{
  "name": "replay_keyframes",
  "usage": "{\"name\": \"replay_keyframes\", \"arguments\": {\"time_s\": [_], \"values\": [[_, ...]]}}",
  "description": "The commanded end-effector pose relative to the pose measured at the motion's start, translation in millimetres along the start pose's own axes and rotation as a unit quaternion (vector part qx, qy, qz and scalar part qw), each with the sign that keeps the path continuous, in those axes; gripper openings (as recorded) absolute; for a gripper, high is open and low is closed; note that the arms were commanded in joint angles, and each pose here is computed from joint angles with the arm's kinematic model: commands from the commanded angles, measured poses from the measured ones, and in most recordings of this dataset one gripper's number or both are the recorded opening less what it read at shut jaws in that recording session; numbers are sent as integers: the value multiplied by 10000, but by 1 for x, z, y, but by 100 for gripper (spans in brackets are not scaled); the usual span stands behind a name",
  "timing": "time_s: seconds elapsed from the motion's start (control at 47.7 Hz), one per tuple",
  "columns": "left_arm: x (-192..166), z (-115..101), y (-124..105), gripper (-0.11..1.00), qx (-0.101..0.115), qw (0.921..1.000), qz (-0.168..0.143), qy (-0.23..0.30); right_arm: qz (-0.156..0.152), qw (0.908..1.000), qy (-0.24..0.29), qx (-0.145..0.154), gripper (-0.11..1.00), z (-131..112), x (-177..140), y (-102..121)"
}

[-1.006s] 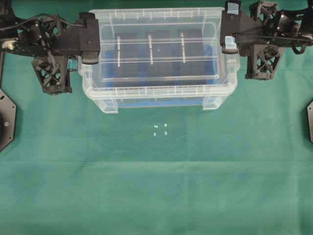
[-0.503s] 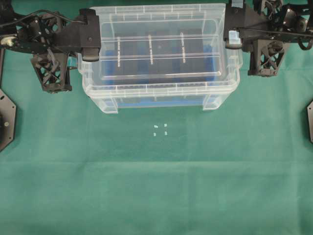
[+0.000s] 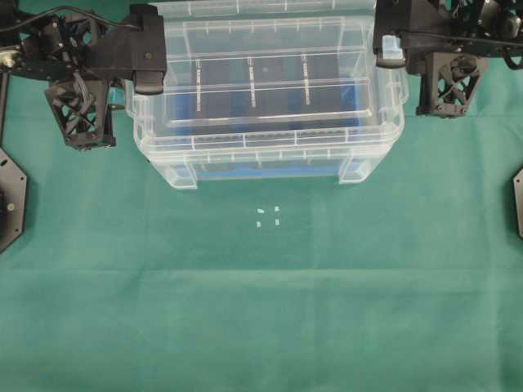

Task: Clamp the lid of the box with both arms, then lift and open it.
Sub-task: 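Carry the lid with both grippers toward the front of the table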

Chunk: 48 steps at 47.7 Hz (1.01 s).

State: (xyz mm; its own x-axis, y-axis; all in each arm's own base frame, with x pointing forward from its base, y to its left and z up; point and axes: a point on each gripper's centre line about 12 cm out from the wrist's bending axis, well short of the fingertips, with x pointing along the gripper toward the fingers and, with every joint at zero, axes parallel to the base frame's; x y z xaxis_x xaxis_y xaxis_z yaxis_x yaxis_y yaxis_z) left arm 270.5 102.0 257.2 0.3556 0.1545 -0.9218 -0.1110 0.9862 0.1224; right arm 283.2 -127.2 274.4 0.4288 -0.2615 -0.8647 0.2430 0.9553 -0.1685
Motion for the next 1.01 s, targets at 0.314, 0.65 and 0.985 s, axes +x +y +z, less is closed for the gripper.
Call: {"name": "replay_keyframes", "arguments": {"time_s": [0.314,0.65,0.985], "values": [[-41,34,5,1,2,9985,83,-550,161,9975,-644,-249,0,37,-44,20],[-49,39,2,1,-60,9983,55,-573,144,9971,-712,-247,0,37,-54,19],[-49,35,-7,1,-149,9986,-30,-499,203,9968,-706,-311,0,37,-57,26]]}}
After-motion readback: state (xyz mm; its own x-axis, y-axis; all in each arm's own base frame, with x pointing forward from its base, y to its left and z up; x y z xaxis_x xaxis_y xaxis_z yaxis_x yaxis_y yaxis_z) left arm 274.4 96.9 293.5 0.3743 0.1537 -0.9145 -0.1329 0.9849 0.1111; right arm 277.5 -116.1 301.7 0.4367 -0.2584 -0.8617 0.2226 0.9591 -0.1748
